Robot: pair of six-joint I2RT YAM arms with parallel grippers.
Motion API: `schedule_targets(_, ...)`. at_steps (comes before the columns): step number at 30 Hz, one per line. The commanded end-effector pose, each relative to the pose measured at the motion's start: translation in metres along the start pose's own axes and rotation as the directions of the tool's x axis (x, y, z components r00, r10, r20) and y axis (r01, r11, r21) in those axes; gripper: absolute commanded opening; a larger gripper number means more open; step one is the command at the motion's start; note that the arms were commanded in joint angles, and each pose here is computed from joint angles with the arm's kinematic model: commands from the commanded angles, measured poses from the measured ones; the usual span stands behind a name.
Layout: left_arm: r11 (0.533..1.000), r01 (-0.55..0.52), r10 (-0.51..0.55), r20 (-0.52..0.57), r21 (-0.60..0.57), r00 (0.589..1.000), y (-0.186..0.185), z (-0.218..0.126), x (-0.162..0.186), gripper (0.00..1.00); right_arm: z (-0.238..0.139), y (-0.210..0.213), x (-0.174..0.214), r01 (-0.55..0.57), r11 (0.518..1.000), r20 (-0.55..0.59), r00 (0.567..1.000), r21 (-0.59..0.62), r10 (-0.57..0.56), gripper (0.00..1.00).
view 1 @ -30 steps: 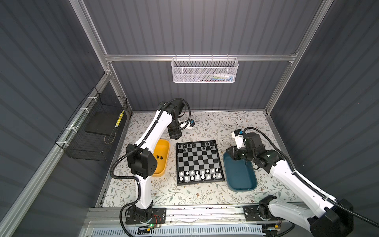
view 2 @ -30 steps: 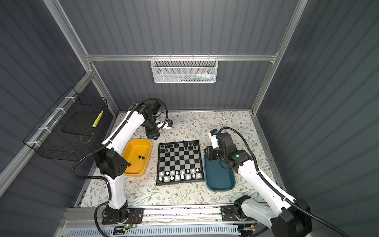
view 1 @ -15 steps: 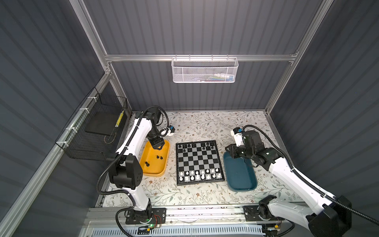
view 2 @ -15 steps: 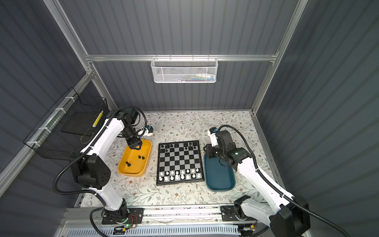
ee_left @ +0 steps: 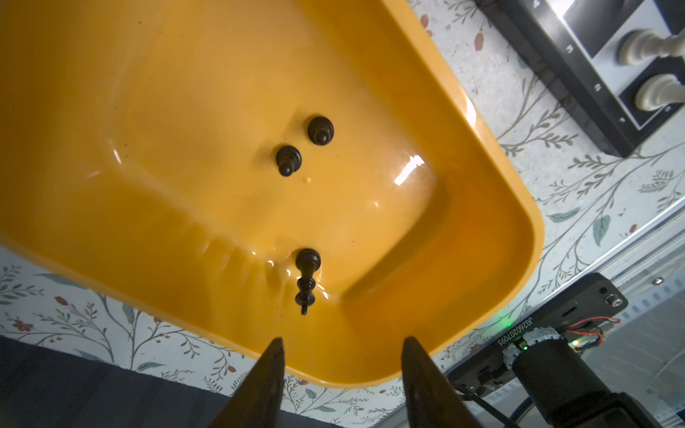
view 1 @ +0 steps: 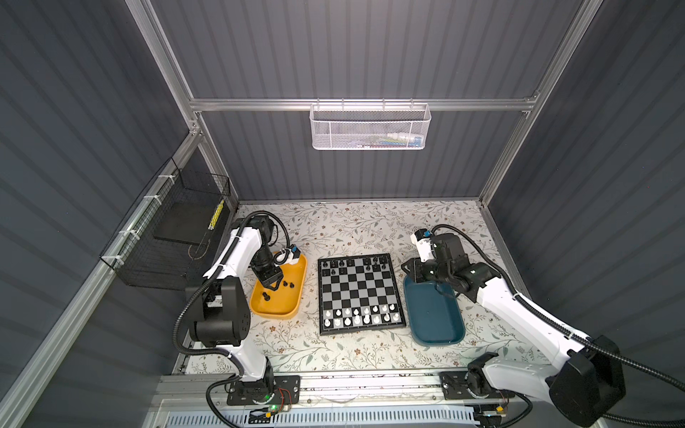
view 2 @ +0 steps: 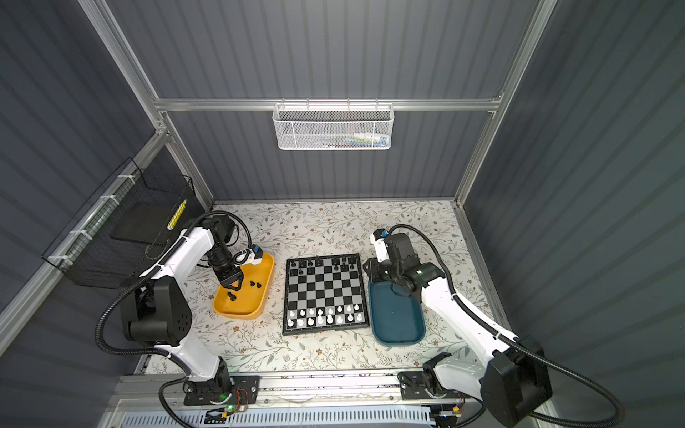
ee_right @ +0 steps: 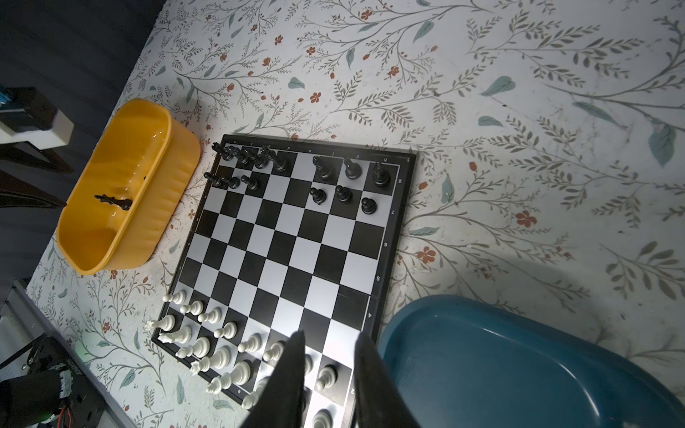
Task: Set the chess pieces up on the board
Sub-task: 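Lower the open left gripper around the tall black piece in the yellow tray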
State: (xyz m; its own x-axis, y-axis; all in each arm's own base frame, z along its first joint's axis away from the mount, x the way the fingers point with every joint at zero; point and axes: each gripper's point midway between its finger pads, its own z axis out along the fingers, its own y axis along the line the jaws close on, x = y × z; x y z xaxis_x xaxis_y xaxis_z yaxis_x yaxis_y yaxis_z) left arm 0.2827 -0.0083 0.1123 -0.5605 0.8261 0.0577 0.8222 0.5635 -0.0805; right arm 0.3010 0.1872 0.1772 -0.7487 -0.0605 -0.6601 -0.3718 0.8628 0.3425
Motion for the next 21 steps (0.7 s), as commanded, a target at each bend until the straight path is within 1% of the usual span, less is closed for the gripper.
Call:
schedule_targets(1,0.999,-0.031,0.031,-0.012,-0.010,0.999,-0.001,0.004,0.004,0.50,0.000,0.002,-0.003,0.007,1.000,0.009,1.000,-0.014,-0.007,0.27)
schedule_targets(6,0.998,-0.056,0.055,-0.041,-0.025,0.998,0.001,0.015,0.010,0.48,0.001,0.002,-0.003,0.004,1.000,0.005,1.000,-0.017,-0.004,0.27)
schedule_targets(16,0.996,-0.082,0.079,-0.080,-0.038,0.994,0.004,0.026,0.016,0.47,0.001,0.003,-0.002,0.000,1.000,0.001,1.000,-0.019,0.000,0.26)
schedule_targets(21,0.992,-0.104,0.097,-0.095,-0.069,0.991,0.008,0.031,0.020,0.45,0.001,0.004,-0.001,-0.001,1.000,-0.002,1.000,-0.023,0.001,0.27)
